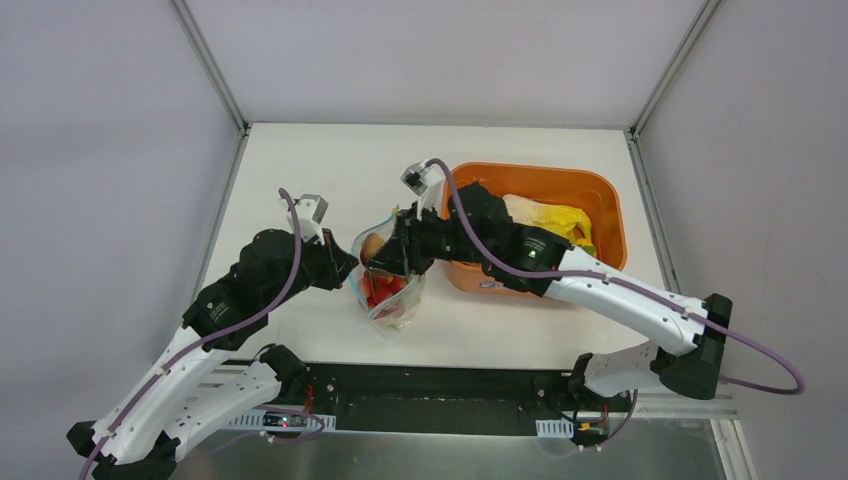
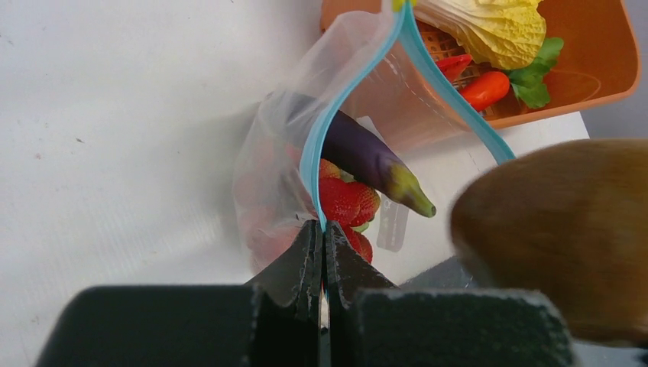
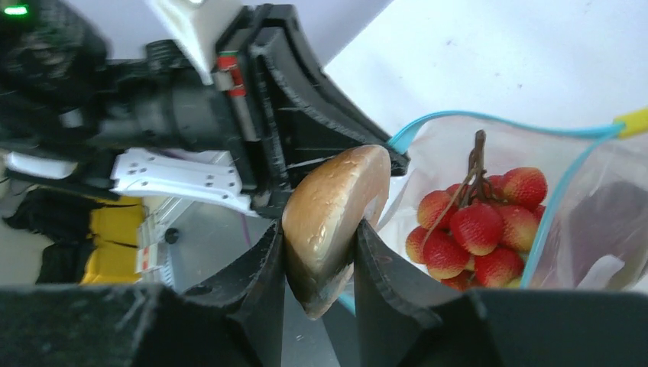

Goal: Place the food in the zip-top bag and seal the zipper
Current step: Place the fake vegetable in the zipper food storage bag.

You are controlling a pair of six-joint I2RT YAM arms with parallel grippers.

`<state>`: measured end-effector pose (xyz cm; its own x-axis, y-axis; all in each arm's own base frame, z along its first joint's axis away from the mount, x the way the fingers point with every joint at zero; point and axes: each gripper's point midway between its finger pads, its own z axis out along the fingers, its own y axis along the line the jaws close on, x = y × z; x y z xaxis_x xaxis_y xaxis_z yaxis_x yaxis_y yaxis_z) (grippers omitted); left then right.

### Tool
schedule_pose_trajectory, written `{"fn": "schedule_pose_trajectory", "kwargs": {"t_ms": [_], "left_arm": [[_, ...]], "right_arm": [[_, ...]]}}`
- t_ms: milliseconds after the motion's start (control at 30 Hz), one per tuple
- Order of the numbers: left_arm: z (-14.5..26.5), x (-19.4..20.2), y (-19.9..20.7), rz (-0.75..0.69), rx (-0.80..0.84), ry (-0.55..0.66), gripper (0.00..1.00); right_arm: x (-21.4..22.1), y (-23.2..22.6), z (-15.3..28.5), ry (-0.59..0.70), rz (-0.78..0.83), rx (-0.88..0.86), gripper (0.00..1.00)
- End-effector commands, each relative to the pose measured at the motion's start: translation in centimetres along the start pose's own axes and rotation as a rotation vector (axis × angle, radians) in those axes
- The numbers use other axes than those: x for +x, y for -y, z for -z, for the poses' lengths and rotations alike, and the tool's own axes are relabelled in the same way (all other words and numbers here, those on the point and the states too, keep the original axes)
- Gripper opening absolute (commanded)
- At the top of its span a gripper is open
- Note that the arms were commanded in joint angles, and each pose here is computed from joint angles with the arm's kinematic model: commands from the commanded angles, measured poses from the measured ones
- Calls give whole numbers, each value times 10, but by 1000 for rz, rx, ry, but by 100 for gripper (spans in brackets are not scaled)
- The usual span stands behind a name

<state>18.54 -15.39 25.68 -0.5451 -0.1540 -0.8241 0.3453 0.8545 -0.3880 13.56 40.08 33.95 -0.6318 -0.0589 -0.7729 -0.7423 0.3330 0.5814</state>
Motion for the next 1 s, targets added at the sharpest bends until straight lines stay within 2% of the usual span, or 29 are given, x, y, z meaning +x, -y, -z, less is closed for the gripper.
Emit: {"fn": "schedule_pose_trajectory", "kwargs": {"t_ms": [0,100,233,400,567,633,767,967], "left_arm": [[9,-23,14,33,57,70,0],[11,-22,12,38,47,72,0],[10,-23,11,41,41,79,0],[8,-23,10,41,28,68,0],[7,-23,8,42,19,70,0],[6,-23,9,43,19,69,0],[5,-23,9,46,18,67,0],[6,-22,8,45,14,60,0]], "right_arm": [[-3,30,-18,16,66,232,7],[2,47,-22,30,142,385,11],[12,63,-28,-16,188,477,12],[6,82,-22,-5,306,632,18],[6,88,-28,-26,373,646,31],[9,93,-30,-41,388,661,44],[7,85,-32,-25,372,624,56],[-3,66,-27,29,332,540,59]]}}
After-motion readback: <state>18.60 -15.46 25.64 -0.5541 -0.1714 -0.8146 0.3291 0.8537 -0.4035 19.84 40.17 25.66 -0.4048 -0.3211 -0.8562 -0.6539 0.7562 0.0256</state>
